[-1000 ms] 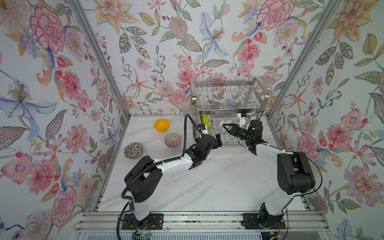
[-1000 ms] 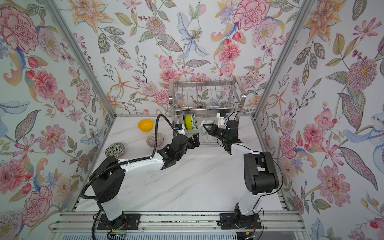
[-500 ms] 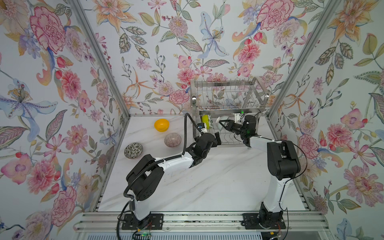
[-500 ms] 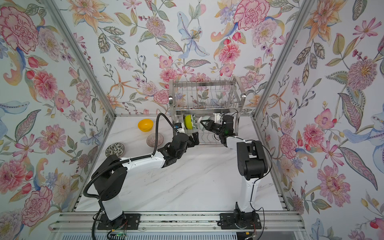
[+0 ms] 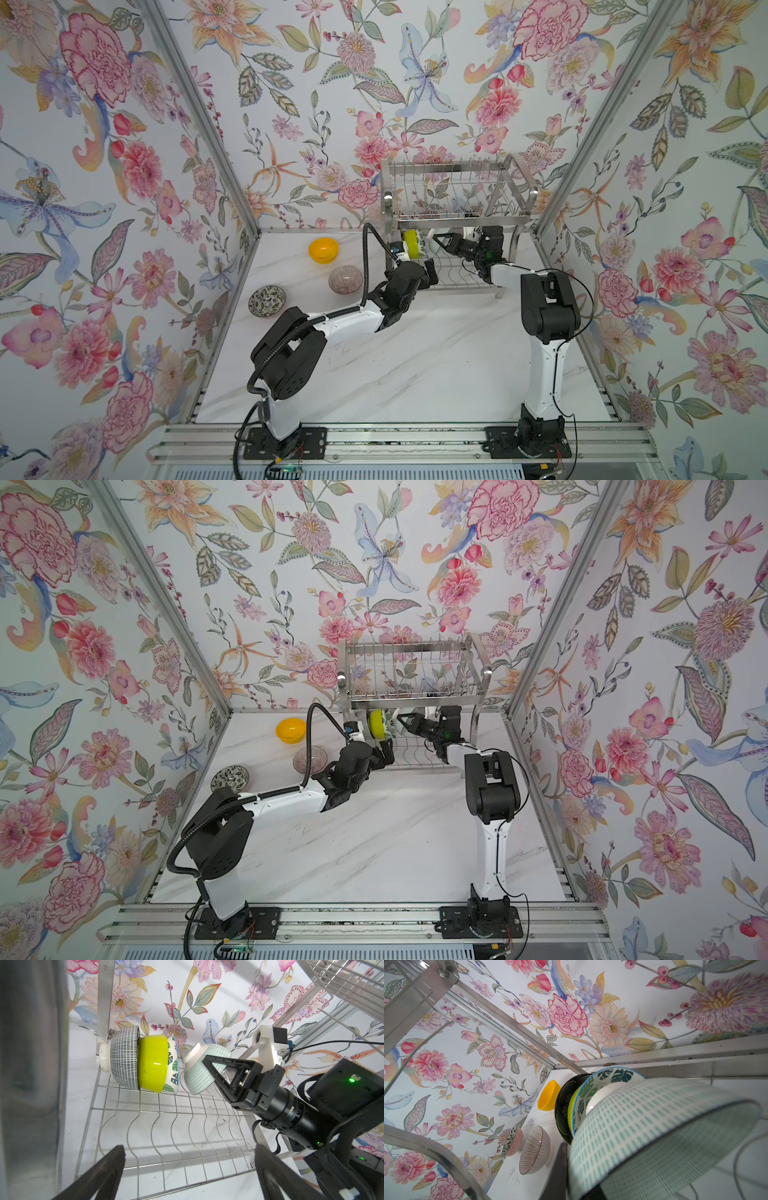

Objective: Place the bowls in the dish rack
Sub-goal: 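Lower the mint bowl edgewise into the rack beside the leaf-print bowl, then hold the mint bowl upright in the rack slots with the right gripper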

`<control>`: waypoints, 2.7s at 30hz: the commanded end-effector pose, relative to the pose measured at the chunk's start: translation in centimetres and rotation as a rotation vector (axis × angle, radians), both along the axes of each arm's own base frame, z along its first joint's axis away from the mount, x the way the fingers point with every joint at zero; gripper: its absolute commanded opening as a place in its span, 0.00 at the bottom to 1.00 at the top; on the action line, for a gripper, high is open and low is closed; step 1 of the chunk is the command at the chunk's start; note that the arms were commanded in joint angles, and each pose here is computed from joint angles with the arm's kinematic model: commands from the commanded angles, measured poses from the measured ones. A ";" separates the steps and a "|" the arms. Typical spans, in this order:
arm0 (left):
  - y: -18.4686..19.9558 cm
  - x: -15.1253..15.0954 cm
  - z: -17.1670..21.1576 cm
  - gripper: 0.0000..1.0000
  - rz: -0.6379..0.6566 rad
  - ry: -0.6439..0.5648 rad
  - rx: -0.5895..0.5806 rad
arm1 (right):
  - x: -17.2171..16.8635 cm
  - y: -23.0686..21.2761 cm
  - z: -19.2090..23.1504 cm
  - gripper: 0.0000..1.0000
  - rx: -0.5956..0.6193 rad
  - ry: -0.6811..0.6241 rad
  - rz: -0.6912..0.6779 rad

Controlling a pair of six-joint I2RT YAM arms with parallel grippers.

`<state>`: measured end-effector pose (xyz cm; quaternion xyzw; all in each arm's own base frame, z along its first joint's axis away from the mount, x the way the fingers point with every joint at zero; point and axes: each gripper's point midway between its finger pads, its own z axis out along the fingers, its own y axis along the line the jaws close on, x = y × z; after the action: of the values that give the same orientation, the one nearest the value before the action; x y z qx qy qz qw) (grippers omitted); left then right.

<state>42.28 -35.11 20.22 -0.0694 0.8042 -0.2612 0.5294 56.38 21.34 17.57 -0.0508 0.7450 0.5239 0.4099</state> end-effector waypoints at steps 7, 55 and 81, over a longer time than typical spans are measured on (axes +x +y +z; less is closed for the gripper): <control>0.3 0.6 -1.8 0.99 0.004 0.022 0.012 | 1.8 0.9 1.8 0.00 0.038 -0.081 0.056; 2.4 0.2 -2.4 0.99 0.025 0.041 0.013 | 2.8 2.4 -4.2 0.12 -0.156 0.052 0.121; 2.9 -0.5 -2.1 0.99 0.023 0.046 0.002 | 2.4 1.8 -2.9 0.24 -0.192 0.046 0.090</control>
<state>41.74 -33.48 17.02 -0.0680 0.8219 -0.2550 0.5048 58.75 23.79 12.28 -0.1109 0.7978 0.4852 0.3402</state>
